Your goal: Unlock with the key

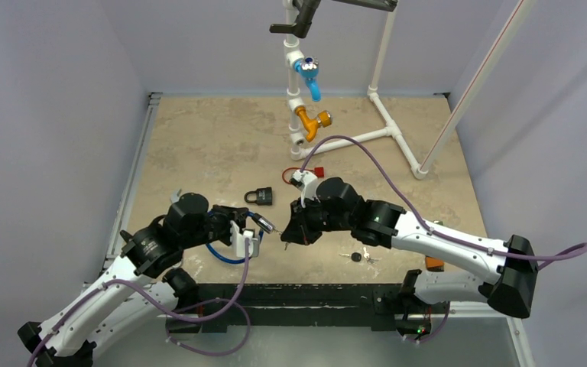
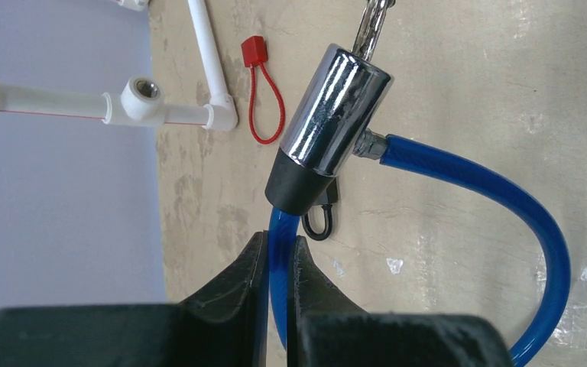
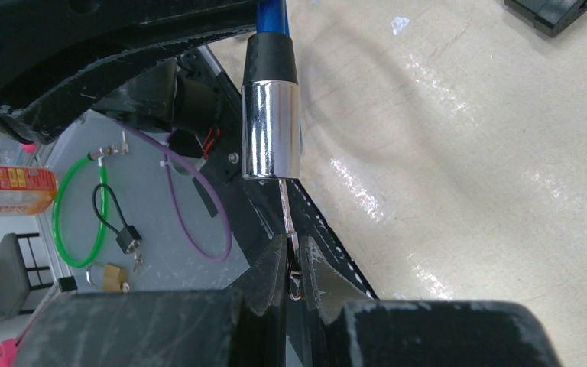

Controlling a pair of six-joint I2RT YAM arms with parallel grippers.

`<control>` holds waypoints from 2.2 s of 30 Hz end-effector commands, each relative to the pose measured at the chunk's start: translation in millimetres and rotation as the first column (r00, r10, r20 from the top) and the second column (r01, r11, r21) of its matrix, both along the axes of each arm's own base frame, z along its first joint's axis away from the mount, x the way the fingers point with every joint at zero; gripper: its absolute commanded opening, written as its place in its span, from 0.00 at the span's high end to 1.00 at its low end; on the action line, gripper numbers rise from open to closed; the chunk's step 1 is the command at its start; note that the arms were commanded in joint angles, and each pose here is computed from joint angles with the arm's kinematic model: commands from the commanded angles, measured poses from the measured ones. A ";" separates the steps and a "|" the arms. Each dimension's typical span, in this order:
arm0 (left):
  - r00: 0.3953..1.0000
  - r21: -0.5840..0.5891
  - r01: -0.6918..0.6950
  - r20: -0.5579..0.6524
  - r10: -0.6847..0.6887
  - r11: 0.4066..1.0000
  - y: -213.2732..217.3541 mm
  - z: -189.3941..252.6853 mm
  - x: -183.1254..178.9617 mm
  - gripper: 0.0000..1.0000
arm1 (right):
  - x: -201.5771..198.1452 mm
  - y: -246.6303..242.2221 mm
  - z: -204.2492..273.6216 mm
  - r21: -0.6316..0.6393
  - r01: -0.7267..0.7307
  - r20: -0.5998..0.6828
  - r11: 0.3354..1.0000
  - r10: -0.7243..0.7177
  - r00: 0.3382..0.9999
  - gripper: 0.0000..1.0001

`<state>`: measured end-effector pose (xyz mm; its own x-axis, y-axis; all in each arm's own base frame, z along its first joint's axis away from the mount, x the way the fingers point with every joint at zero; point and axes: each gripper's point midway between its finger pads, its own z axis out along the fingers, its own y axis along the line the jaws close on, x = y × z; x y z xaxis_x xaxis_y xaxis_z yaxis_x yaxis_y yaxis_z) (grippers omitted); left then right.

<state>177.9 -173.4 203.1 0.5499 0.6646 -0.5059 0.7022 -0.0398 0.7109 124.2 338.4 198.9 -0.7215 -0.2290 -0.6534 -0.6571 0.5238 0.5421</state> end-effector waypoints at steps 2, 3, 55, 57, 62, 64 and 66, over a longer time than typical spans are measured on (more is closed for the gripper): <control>0.999 -0.205 0.017 0.033 -0.010 0.979 -20.3 55.6 -3.8 1.00 | 16.3 19.3 39.8 0.180 0.062 0.071 0.982 -0.076 0.995 1.00; 0.999 -0.208 0.012 0.037 -0.005 0.978 -19.6 56.1 -3.4 1.00 | 16.6 19.2 39.7 0.182 0.067 0.071 0.981 -0.081 0.994 1.00; 0.857 0.032 0.171 0.487 -0.165 0.985 -25.1 34.6 -5.7 1.00 | 3.1 21.3 32.5 0.201 0.043 -0.006 0.979 -0.042 0.999 1.00; 0.861 0.033 0.158 0.484 -0.154 0.987 -24.4 34.4 -4.4 1.00 | 5.1 23.5 32.1 0.229 0.056 -0.009 0.972 -0.055 0.998 1.00; 0.844 0.064 0.182 0.501 -0.189 0.981 -25.7 26.4 -9.2 1.00 | 8.7 34.5 32.0 0.260 0.055 -0.015 0.964 -0.053 0.998 1.00; 0.836 0.083 0.200 0.506 -0.214 0.976 -27.7 21.6 -12.1 1.00 | 10.2 38.3 33.0 0.260 0.046 -0.008 0.965 -0.046 0.999 1.00; 0.823 0.104 0.222 0.513 -0.244 0.969 -30.3 17.5 -15.6 1.00 | 12.1 40.0 34.4 0.252 0.041 0.009 0.967 -0.045 0.999 1.00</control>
<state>181.4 -177.1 204.1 0.7701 0.6318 -0.0885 0.2815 -0.2121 0.9358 113.3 352.3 185.2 -0.7860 -0.1654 -0.5958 -0.5908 0.4849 0.6448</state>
